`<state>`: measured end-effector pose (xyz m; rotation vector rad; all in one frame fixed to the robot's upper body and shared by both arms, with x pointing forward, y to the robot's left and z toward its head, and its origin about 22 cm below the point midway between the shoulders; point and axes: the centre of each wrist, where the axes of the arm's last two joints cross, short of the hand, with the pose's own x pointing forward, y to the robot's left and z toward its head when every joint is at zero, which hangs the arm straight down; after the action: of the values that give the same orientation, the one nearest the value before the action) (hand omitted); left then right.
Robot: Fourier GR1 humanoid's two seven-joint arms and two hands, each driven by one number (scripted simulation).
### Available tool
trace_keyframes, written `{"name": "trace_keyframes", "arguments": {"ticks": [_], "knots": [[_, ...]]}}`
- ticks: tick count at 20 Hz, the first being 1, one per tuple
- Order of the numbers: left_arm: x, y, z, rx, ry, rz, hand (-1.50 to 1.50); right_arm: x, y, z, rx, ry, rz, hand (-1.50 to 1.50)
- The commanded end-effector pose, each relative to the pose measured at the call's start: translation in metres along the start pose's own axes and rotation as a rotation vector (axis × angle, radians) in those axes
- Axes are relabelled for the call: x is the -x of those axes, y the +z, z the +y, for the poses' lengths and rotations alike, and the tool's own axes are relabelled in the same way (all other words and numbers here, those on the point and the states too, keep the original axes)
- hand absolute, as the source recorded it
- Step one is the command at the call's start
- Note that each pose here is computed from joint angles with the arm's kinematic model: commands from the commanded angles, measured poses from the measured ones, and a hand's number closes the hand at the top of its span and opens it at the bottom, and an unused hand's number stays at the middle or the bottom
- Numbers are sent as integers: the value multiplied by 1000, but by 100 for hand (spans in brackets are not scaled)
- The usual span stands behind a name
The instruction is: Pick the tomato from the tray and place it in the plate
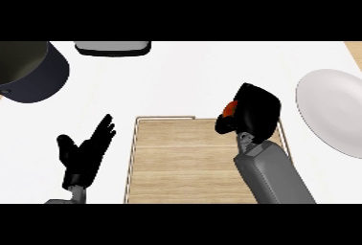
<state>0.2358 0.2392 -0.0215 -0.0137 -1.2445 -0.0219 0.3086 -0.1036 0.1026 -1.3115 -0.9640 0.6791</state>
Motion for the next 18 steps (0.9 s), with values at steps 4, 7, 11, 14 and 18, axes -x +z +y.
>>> {"name": "trace_keyframes", "arguments": {"ticks": [4,7,11,14,18], "knots": [[7,-5,-19,33,-6,35,0,-25,-39,-26,378,-267,232,150],[12,-4,-3,23,-25,48,0,-26,-50,-30,478,-345,306,150],[3,-5,-1,16,-15,32,0,-15,-62,-23,572,-442,385,150],[13,-4,-3,-5,-5,57,0,9,-74,-22,625,-527,428,150],[11,0,-15,-5,-12,46,0,35,-84,-8,709,-596,440,150]]}}
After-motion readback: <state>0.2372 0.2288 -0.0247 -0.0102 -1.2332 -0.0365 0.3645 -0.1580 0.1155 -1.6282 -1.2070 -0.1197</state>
